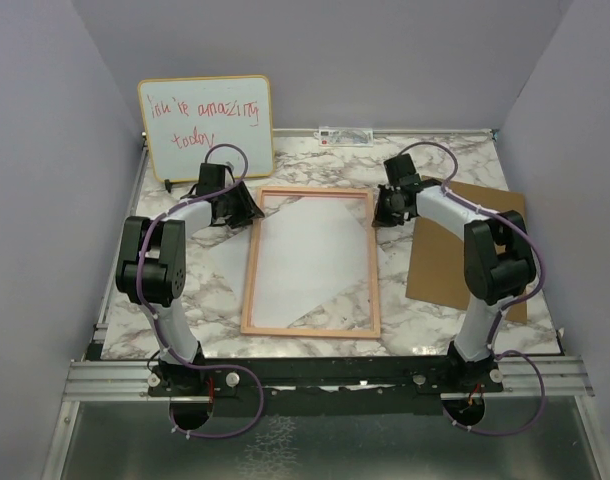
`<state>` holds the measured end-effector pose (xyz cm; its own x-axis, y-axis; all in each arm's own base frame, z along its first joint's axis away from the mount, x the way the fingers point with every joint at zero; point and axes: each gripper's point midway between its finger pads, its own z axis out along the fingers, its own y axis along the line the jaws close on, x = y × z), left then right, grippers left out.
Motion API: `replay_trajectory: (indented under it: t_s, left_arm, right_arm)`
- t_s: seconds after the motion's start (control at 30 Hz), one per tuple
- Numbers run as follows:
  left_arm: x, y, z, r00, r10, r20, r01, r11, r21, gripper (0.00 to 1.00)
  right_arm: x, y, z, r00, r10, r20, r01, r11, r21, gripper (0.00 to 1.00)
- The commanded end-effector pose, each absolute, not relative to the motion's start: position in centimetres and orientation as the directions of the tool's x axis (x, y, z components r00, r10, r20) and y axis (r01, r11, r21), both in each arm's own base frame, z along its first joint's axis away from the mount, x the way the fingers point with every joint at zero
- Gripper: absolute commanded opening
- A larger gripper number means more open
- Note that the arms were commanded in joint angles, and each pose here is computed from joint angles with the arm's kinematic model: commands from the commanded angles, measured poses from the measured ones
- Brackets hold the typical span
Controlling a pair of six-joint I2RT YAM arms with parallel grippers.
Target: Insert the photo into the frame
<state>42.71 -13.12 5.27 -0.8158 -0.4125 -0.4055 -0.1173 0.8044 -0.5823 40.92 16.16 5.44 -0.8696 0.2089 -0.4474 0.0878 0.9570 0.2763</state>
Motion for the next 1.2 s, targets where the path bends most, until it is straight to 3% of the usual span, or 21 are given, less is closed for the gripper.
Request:
replay_trajectory:
  t_s: [0.0,0.1,0.27,0.47,0.8,0.97,1.1,1.17]
  left_arm:
    - [42.6,-12.3,5.6,-0.800,-0.423,-0.427,-0.149,0.828,-0.541,0.46]
    - [42.5,-12.0,5.1,-0.797,-0.430,-0.424,-0.170,0.833,-0.526,0.48]
    - [42.4,-11.9,5.0,-0.803,-0.424,-0.418,-0.173,0.838,-0.517,0.54]
    - [41.5,-12.5,5.3,-0.821,-0.413,-0.394,-0.156,0.826,-0.542,0.53]
    - [40.0,-13.3,4.5,-0.850,-0.401,-0.340,-0.151,0.805,-0.573,0.43]
    - [39.8,-12.8,3.9,-0.847,-0.410,-0.339,-0.174,0.815,-0.552,0.42]
    - [39.7,-12.8,3.5,-0.849,-0.412,-0.332,-0.183,0.817,-0.547,0.41]
    - [39.7,-12.6,3.3,-0.848,-0.413,-0.332,-0.187,0.819,-0.542,0.41]
  right_arm:
    - [41.3,14.3,5.9,-0.832,0.244,-0.499,0.115,0.955,0.275,0.01]
    - [41.4,13.7,5.6,-0.823,0.241,-0.514,0.098,0.952,0.290,0.06]
    - [41.0,14.5,6.1,-0.836,0.216,-0.505,0.037,0.939,0.342,0.37]
    - [37.7,16.7,6.6,-0.876,0.167,-0.453,-0.068,0.886,0.459,0.57]
    - [34.4,17.9,3.7,-0.933,0.092,-0.347,-0.084,0.884,0.461,0.62]
    - [33.6,17.0,2.2,-0.952,0.052,-0.302,-0.059,0.936,0.348,0.62]
    - [33.4,15.9,1.4,-0.958,0.043,-0.284,-0.040,0.960,0.279,0.56]
    - [33.5,15.4,1.3,-0.958,0.042,-0.283,-0.031,0.968,0.248,0.48]
